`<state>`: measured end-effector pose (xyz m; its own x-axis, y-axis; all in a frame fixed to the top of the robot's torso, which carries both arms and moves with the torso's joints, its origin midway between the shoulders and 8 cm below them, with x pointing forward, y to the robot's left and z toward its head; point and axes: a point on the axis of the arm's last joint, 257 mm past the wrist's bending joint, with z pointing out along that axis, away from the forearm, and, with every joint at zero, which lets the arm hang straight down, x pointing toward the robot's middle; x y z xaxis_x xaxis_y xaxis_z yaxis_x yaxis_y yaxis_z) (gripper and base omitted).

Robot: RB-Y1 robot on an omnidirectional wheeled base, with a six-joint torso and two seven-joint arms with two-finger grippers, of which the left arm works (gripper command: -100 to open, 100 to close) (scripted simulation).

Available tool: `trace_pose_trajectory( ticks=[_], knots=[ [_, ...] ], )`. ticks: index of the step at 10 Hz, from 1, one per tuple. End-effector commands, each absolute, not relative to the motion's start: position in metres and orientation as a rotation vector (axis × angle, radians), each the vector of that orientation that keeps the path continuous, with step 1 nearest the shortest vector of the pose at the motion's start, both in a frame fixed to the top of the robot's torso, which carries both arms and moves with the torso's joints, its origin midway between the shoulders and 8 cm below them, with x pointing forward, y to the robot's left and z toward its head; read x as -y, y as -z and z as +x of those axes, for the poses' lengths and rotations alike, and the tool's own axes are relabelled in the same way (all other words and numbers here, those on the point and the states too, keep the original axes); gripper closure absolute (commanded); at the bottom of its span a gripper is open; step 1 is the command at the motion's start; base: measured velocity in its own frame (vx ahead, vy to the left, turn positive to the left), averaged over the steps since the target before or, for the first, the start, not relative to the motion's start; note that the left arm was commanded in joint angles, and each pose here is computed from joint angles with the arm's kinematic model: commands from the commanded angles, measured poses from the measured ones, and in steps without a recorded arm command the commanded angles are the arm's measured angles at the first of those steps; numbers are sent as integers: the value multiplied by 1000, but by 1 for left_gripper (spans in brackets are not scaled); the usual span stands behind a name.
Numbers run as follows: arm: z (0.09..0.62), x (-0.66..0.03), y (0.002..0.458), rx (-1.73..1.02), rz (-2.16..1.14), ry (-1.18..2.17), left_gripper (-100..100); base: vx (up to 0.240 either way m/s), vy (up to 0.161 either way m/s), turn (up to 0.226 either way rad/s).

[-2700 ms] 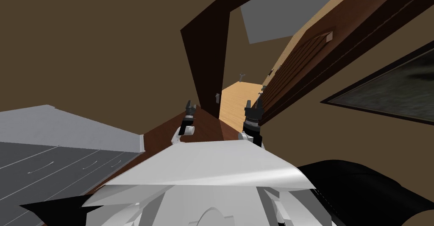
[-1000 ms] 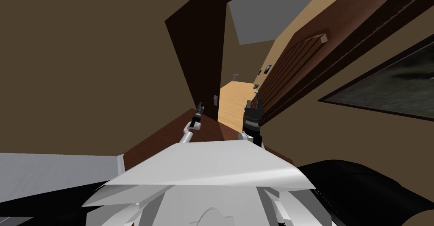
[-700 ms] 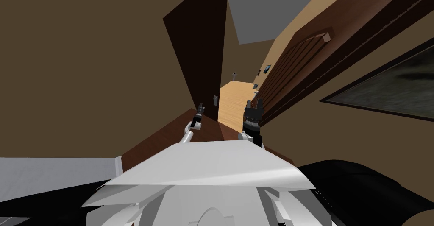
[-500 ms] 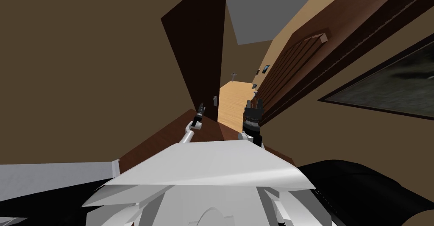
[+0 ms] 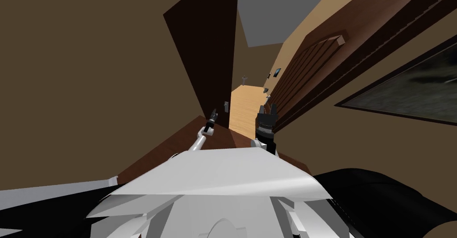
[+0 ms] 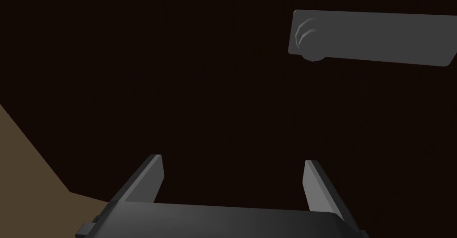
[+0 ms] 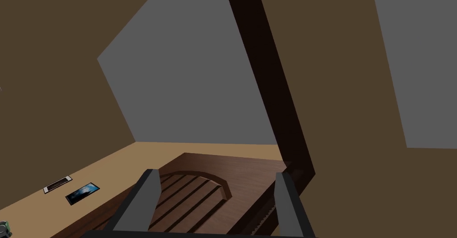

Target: Push the door open

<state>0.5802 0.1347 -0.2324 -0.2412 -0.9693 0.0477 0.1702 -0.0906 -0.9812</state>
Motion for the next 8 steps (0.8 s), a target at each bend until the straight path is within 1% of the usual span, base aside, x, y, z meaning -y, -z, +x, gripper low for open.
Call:
trace_pose_trajectory(
  ticks=[1,3,5,8],
  knots=[
    [586,-127,238,-1235,-1000,1515,-100,78,62,-102],
    [588,-122,247,-1259,-1008,1508,-100,52,38,-26],
    [593,-112,254,-1292,-1007,1507,-100,63,55,-103],
    [598,-99,268,-1344,-1012,1497,-100,72,62,-66]
  ],
)
